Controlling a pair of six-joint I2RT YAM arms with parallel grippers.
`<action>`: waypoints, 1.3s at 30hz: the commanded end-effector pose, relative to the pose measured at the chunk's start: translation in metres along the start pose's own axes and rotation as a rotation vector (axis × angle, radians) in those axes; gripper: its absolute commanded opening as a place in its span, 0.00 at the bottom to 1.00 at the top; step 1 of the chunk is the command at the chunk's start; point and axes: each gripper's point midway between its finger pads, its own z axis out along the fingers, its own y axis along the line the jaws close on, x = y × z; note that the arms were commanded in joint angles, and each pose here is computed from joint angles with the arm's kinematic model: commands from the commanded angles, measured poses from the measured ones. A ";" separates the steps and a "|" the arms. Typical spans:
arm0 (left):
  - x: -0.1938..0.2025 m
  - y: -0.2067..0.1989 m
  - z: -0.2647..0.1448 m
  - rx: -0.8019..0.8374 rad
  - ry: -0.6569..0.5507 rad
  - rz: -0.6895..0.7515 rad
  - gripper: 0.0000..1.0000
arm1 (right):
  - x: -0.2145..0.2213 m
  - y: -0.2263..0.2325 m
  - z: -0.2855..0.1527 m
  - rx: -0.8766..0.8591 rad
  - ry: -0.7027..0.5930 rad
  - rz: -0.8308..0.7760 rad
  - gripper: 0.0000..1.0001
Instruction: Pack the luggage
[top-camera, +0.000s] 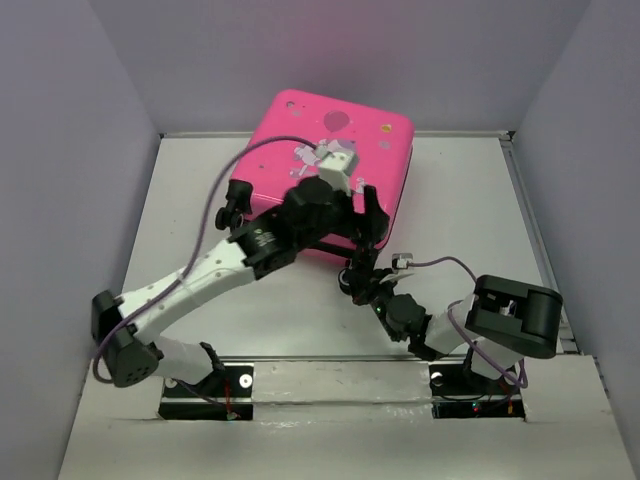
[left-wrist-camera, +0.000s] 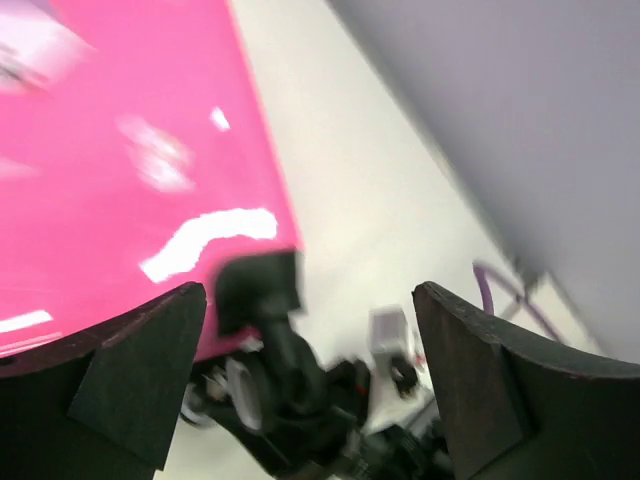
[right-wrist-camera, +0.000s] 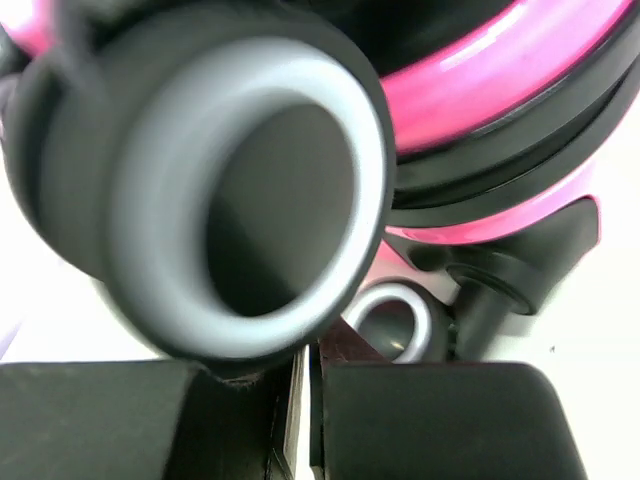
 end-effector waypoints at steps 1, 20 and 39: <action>-0.111 0.102 -0.112 -0.234 -0.366 -0.037 0.99 | -0.010 0.058 -0.011 -0.219 0.000 0.051 0.07; -0.026 0.284 -0.154 -0.737 -0.106 0.060 0.99 | 0.005 0.048 -0.010 -0.213 0.026 0.035 0.07; 0.008 0.313 -0.133 -0.803 0.011 0.041 0.81 | 0.007 0.047 -0.012 -0.216 0.033 0.038 0.07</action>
